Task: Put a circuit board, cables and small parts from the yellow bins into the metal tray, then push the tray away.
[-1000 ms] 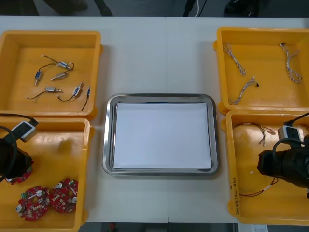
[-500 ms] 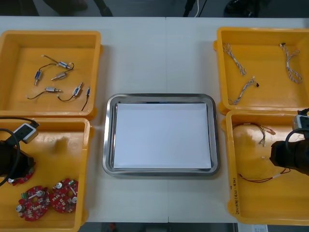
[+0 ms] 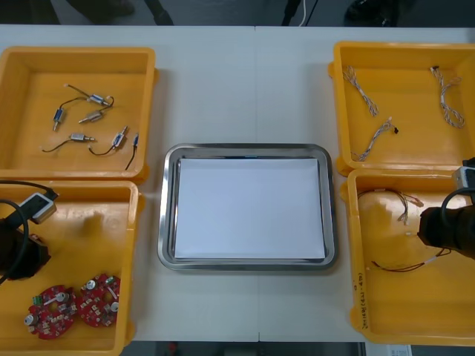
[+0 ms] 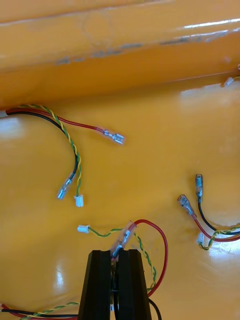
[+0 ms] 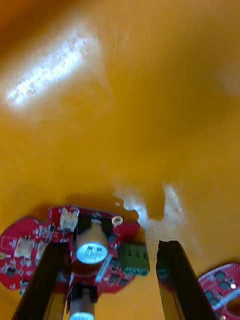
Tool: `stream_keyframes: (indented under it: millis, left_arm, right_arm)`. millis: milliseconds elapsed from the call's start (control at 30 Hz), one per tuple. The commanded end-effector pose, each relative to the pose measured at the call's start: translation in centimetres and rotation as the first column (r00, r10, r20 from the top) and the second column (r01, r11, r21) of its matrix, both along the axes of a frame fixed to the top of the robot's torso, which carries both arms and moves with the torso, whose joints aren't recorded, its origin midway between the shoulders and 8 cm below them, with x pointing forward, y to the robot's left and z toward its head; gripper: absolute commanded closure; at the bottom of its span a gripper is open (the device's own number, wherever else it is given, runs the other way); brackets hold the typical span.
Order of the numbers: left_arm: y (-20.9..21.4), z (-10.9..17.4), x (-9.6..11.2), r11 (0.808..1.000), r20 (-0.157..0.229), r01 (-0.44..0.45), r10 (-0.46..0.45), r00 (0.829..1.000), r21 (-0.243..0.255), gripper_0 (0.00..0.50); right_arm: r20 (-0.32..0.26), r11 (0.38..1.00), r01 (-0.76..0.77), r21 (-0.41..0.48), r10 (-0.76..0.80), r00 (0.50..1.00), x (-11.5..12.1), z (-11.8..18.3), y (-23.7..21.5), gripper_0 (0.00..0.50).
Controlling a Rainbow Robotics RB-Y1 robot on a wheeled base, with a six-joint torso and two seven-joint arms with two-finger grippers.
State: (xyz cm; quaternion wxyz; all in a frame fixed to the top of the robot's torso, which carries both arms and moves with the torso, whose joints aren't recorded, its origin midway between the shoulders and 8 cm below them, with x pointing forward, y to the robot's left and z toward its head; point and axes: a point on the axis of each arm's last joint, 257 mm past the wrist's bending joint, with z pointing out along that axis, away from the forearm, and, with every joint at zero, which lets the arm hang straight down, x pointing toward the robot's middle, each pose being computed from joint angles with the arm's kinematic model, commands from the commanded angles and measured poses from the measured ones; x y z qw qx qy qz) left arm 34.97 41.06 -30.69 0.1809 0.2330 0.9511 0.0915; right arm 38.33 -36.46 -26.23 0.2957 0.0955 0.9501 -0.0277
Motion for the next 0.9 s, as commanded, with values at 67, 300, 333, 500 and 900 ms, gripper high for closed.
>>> stream_keyframes:
  millis: [67,300,333,500,900]
  left_arm:
    - [-0.9,2.8,1.1,0.995,0.043,-0.086,0.088,0.995,-0.055,0.0]
    - [-1.2,3.6,1.2,0.994,0.048,-0.085,0.088,0.995,-0.067,0.0]
    - [-1.2,3.9,1.2,0.994,0.049,-0.085,0.088,0.995,-0.067,0.0]
    - [-1.1,6.0,0.9,0.994,0.048,-0.093,0.096,0.994,-0.062,0.0]
    - [-0.2,9.5,0.6,0.976,0.04,-0.18,0.186,0.982,-0.123,0.0]
  right_arm:
    - [0.061,0.999,0.028,-0.027,-0.026,0.998,1.4,2.5,-1.5,0.5]
    - [0.059,0.999,0.029,-0.021,-0.028,0.998,1.3,2.4,-1.4,0.5]
    - [0.057,0.999,0.027,-0.022,-0.026,0.998,1.3,2.3,-1.4,0.465]
    - [0.057,0.999,0.021,-0.03,-0.019,0.998,1.3,2.4,-1.5,0.0]
    - [0.042,0.996,0.07,0.063,-0.073,0.996,1.1,4.6,-2.2,0.0]
